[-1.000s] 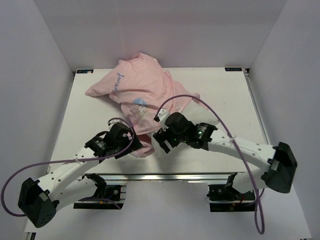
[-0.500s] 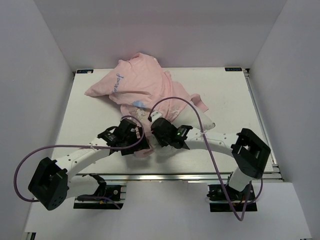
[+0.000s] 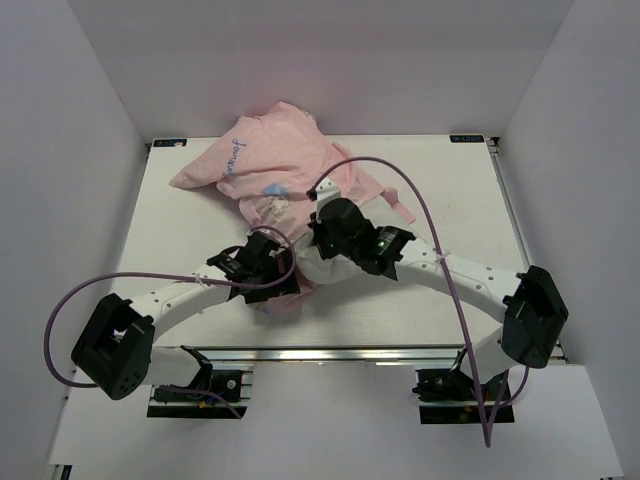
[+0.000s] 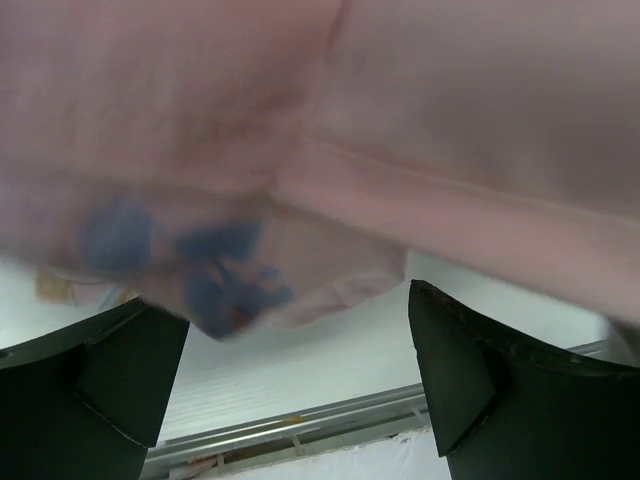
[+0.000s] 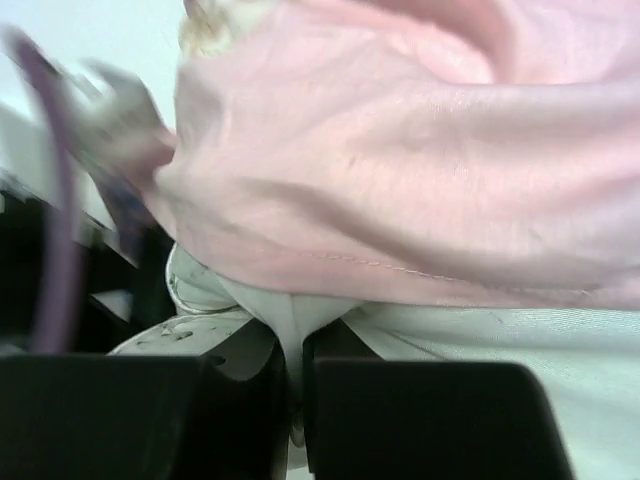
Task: Put the pillow into the pillowcase
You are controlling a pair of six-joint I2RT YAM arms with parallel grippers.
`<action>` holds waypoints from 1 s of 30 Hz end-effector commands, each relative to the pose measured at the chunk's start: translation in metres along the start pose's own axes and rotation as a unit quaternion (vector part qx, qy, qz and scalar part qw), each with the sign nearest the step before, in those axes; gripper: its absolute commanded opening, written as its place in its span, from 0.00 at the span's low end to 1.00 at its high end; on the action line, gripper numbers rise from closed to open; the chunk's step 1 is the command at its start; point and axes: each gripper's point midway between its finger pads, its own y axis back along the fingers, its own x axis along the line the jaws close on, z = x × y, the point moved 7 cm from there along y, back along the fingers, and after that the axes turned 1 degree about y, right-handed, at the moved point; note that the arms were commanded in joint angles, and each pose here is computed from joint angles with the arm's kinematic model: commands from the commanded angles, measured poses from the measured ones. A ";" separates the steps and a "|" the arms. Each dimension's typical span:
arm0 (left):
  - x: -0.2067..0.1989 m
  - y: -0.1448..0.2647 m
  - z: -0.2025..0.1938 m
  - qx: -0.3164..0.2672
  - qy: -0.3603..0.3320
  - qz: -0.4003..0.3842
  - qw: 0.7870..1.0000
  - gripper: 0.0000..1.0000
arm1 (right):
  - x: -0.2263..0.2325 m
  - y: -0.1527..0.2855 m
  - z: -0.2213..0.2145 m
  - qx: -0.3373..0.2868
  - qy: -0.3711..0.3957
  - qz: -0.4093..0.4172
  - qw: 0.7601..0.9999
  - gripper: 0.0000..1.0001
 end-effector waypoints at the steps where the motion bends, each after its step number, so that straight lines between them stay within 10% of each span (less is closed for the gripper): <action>1: -0.015 0.005 0.020 -0.041 -0.009 -0.030 0.999 0.98 | 0.008 0.021 0.072 -0.127 -0.032 0.026 0.991 0.00; 12: -0.016 -0.021 0.036 -0.053 -0.016 0.030 0.998 0.95 | 0.001 0.038 0.103 -0.179 -0.057 0.028 0.982 0.00; 14: -0.017 -0.028 0.039 -0.051 -0.013 0.044 0.998 0.77 | -0.002 0.040 0.106 -0.188 -0.060 0.023 0.980 0.00; 17: -0.028 -0.025 0.044 -0.036 -0.015 0.030 0.999 0.07 | -0.005 0.038 0.104 -0.193 -0.057 0.022 0.979 0.00; 18: -0.032 -0.021 0.047 -0.035 -0.017 0.022 0.999 0.00 | -0.006 0.037 0.101 -0.195 -0.053 0.024 0.979 0.00; 23: -0.076 0.050 0.054 -0.043 -0.046 -0.173 0.983 0.00 | -0.004 0.028 0.097 -0.310 -0.018 0.051 0.949 0.00; 30: -0.116 0.215 0.043 -0.050 -0.132 -0.459 0.877 0.00 | -0.015 0.029 0.147 -0.554 -0.015 -0.049 0.831 0.00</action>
